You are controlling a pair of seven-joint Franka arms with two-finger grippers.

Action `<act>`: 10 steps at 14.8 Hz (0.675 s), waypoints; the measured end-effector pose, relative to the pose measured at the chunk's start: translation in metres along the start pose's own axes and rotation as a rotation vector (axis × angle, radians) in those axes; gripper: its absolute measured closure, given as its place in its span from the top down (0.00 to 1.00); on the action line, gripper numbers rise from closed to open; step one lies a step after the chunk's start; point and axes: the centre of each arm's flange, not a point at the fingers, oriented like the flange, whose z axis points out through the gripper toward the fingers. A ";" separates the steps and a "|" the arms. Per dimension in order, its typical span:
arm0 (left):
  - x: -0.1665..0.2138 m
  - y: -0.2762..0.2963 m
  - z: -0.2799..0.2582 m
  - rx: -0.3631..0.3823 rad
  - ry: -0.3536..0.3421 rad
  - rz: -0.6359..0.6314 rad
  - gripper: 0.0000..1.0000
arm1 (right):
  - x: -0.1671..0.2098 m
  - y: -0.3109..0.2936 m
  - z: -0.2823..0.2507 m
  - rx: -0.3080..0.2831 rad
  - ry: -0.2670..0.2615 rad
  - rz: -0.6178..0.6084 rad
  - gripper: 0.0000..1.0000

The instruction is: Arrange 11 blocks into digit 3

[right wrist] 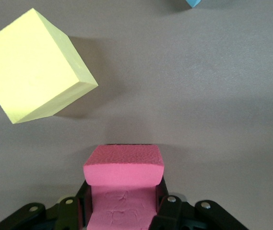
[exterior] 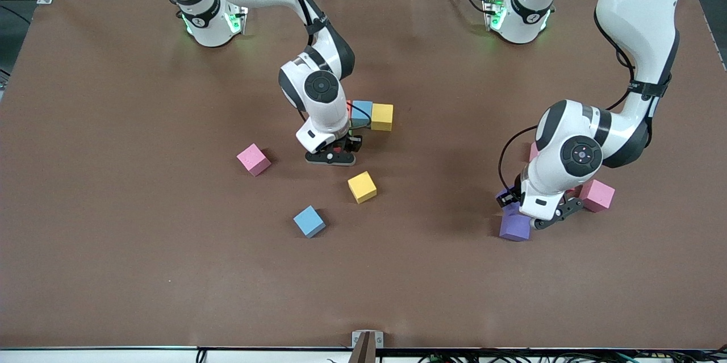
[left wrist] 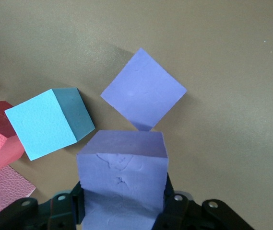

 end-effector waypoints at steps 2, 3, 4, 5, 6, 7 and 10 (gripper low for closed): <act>0.000 0.000 0.000 0.000 0.000 0.000 0.59 | 0.000 0.000 0.000 0.000 0.000 0.000 0.53; 0.000 0.000 0.000 0.000 0.000 0.000 0.59 | 0.000 0.000 0.000 0.000 0.000 -0.001 0.53; 0.000 0.000 0.000 0.000 0.000 0.000 0.59 | 0.000 0.000 0.000 0.000 0.000 -0.001 0.53; 0.000 0.000 0.000 0.000 0.000 0.000 0.59 | 0.000 0.000 0.000 0.000 0.000 -0.001 0.53; 0.000 0.000 0.000 0.000 0.000 0.000 0.59 | 0.000 0.000 0.000 0.000 0.000 -0.001 0.53; 0.000 0.000 0.000 0.000 0.000 0.000 0.59 | -0.001 0.000 0.000 0.000 0.000 -0.001 0.53; 0.000 0.000 0.000 0.000 0.000 0.000 0.59 | -0.002 -0.002 0.000 0.001 -0.001 -0.005 0.53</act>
